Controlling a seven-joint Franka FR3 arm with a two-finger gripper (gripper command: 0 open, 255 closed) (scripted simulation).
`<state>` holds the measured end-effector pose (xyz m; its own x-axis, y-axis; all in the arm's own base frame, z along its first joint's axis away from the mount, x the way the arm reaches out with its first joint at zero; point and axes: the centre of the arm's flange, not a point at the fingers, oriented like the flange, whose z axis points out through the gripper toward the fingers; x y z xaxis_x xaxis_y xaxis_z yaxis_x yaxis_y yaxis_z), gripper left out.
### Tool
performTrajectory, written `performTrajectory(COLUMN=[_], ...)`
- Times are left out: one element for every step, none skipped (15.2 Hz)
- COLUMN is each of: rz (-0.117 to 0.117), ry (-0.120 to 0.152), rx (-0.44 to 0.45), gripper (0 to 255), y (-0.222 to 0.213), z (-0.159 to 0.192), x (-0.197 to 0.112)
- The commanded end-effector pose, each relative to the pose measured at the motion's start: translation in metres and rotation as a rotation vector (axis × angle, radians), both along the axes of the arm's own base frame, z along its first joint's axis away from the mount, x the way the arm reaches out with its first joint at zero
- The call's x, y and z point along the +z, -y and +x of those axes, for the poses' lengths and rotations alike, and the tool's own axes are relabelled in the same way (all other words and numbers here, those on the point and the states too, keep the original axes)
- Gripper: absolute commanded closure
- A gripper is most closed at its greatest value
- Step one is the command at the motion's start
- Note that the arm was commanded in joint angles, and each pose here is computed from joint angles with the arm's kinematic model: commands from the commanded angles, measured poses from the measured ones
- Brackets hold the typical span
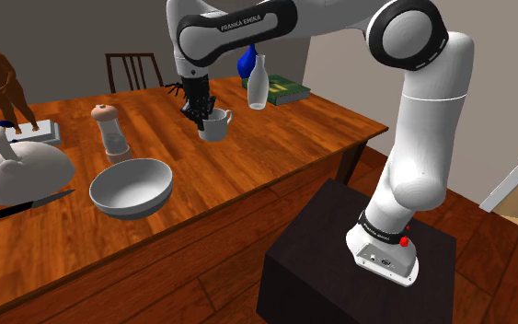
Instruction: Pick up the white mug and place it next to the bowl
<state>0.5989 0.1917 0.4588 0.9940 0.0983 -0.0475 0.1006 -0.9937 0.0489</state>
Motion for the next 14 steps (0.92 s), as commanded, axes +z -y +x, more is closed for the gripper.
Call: performTrajectory(rz=[0.0, 0.0, 0.0, 0.0, 0.0, 0.0, 0.0, 0.0, 0.0, 0.0, 0.0, 0.0, 0.0, 0.0], ry=[0.001, 0.001, 0.001, 0.001, 0.001, 0.001, 0.001, 0.001, 0.001, 0.001, 0.001, 0.001, 0.001, 0.001], rx=[0.0, 0.0, 0.0, 0.0, 0.0, 0.0, 0.0, 0.0, 0.0, 0.0, 0.0, 0.0, 0.0, 0.0], gripper=[255, 255, 255, 255, 255, 255, 255, 255, 255, 255, 255, 255, 255, 255], y=[0.0, 0.0, 0.0, 0.0, 0.0, 0.0, 0.0, 0.0, 0.0, 0.0, 0.0, 0.0, 0.0, 0.0], z=[-0.001, -0.001, -0.001, -0.001, -0.001, -0.001, -0.001, -0.001, -0.001, -0.001, -0.001, -0.001, -0.001, -0.001], x=[-0.011, -0.016, -0.021, -0.027, -0.032, -0.037, -0.042, -0.048, -0.053, -0.056, -0.056, -0.056, -0.056, -0.056])
